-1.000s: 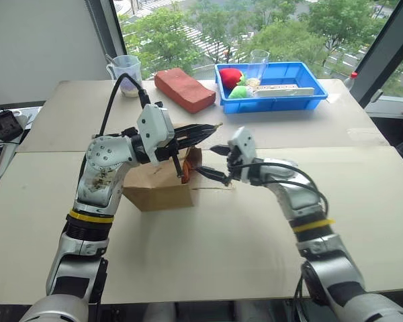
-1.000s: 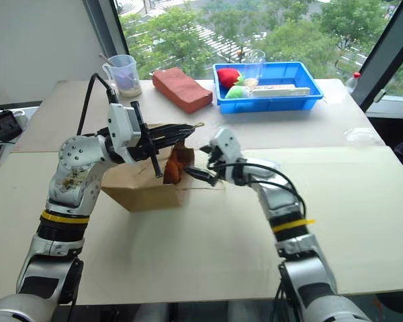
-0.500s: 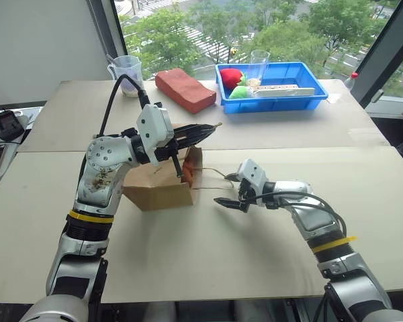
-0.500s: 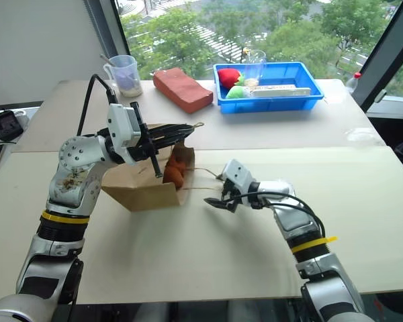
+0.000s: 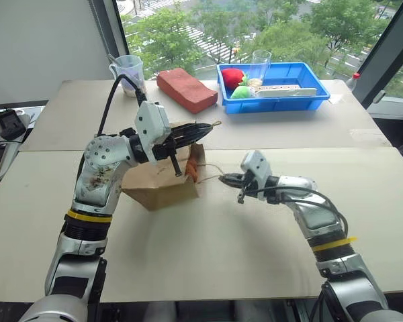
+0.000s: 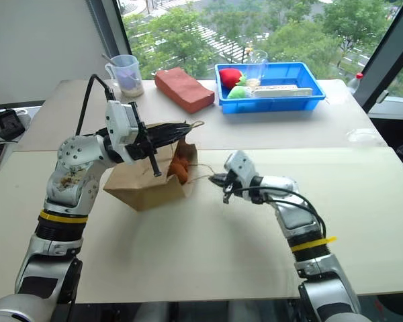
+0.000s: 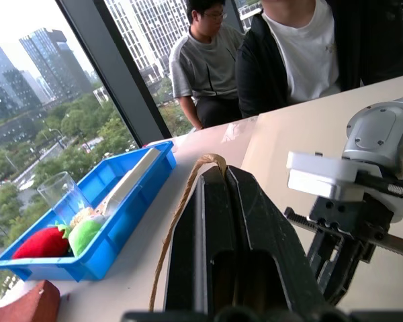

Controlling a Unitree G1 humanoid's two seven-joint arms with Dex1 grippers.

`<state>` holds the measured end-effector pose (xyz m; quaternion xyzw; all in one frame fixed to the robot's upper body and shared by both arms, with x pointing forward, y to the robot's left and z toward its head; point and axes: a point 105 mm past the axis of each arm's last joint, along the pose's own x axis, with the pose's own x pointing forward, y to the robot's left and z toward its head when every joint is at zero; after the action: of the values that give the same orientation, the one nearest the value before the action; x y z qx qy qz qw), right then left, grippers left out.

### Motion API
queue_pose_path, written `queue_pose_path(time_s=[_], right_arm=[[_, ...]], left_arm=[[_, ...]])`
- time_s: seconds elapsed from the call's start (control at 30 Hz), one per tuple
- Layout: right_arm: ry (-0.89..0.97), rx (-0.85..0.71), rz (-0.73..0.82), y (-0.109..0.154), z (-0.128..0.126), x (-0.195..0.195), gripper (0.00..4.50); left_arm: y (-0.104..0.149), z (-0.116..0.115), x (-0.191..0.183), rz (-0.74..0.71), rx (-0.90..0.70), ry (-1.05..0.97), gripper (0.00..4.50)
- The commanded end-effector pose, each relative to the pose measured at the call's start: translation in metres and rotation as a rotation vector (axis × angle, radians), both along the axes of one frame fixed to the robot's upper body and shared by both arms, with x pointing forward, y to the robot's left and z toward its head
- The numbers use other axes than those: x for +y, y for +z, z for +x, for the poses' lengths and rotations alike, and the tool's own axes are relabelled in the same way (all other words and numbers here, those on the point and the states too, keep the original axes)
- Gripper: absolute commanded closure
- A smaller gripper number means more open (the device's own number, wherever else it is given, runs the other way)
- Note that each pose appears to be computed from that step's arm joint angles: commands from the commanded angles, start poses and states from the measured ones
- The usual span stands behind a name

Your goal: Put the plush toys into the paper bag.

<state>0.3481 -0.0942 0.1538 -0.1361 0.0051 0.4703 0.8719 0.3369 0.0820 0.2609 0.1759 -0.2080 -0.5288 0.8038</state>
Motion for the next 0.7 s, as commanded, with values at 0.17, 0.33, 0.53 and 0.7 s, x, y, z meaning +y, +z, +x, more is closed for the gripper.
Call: queue_pose_path(time_s=[0.17, 0.33, 0.53, 0.7], right_arm=[[-0.009, -0.124, 0.129, 0.077, -0.032, -0.006, 4.48], [0.017, -0.221, 0.106, 0.114, -0.058, 0.005, 4.48], [0.014, -0.246, 0.054, 0.121, -0.069, 0.015, 4.48], [0.01, -0.219, 0.036, 0.116, -0.071, 0.019, 4.48]], left_arm=[[0.038, 0.027, 0.003, -0.057, -0.029, 0.065, 4.5], [0.052, 0.046, -0.011, -0.064, -0.043, 0.037, 4.5], [0.058, 0.054, -0.02, -0.081, -0.047, -0.027, 4.5], [0.045, 0.057, -0.024, -0.04, -0.025, -0.058, 4.5]])
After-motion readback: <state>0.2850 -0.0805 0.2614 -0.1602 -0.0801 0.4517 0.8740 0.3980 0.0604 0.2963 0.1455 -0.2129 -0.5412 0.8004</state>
